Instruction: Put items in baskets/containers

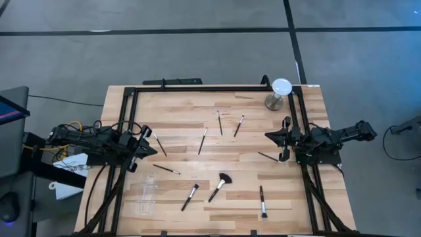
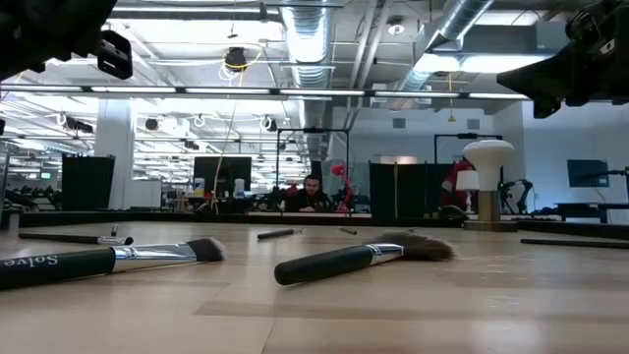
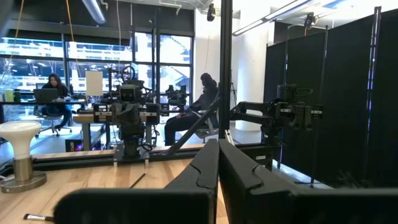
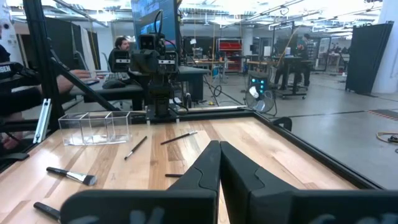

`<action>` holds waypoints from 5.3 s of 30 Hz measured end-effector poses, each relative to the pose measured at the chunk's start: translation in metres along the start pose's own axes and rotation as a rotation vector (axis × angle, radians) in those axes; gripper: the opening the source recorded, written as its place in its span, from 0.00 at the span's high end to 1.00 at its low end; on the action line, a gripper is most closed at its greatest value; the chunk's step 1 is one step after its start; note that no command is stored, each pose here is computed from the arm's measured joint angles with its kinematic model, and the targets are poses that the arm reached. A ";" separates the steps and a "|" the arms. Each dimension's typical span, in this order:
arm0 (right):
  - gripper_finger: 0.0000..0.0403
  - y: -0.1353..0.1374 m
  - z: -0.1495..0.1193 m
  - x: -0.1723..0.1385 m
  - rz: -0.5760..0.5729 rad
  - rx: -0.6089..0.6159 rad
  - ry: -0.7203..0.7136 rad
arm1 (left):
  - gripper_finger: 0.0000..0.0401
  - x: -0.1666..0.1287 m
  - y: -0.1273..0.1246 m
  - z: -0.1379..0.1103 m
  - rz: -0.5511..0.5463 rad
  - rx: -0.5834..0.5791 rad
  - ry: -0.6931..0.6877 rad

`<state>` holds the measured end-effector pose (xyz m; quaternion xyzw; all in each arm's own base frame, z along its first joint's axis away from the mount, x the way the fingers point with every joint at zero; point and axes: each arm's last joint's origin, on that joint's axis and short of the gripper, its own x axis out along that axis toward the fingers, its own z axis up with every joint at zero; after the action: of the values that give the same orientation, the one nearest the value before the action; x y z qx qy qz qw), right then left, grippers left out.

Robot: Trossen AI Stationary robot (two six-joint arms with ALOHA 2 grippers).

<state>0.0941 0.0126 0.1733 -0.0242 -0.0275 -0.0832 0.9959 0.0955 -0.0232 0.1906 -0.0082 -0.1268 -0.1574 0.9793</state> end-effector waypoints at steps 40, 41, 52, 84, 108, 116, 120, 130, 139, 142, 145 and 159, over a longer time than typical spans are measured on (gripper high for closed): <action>1.00 0.000 0.000 0.000 0.000 0.000 0.000 | 0.98 0.000 0.000 0.000 0.000 0.000 0.000; 1.00 0.000 0.000 0.000 0.000 0.000 0.000 | 0.98 0.000 0.000 0.000 0.000 0.000 0.000; 1.00 0.000 0.000 0.000 0.000 0.000 0.000 | 0.98 0.000 0.000 0.000 0.000 0.000 0.000; 1.00 -0.004 0.024 -0.003 -0.040 0.116 -0.237 | 0.98 -0.001 0.001 0.014 0.038 -0.068 -0.149; 1.00 0.001 0.020 0.025 -0.129 0.357 0.041 | 0.98 0.036 0.022 -0.010 0.444 -0.072 0.046; 1.00 0.007 0.036 0.067 -0.308 0.286 0.233 | 0.91 0.052 0.028 -0.008 0.578 -0.061 0.096; 0.97 0.005 0.046 0.095 -0.433 0.287 0.398 | 0.85 0.055 0.030 -0.007 0.657 -0.054 0.100; 0.80 -0.012 0.051 0.165 -0.666 0.429 0.661 | 0.82 0.058 0.017 -0.007 0.578 -0.102 0.098; 0.80 -0.040 0.012 0.205 -0.818 0.574 0.953 | 0.82 0.057 0.008 -0.011 0.518 -0.090 0.127; 0.80 -0.050 -0.005 0.214 -0.847 0.593 1.072 | 0.83 0.056 0.008 -0.012 0.520 -0.089 0.129; 0.80 -0.060 -0.015 0.221 -0.879 0.612 1.138 | 0.82 0.056 0.009 -0.012 0.525 -0.089 0.126; 0.80 -0.098 -0.050 0.228 -0.942 0.686 1.267 | 0.82 0.056 0.007 -0.012 0.516 -0.090 0.129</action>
<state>0.3045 -0.1245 0.1416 0.3431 0.5026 -0.4728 0.6373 0.1524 -0.0340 0.1933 -0.0739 -0.0508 0.0915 0.9918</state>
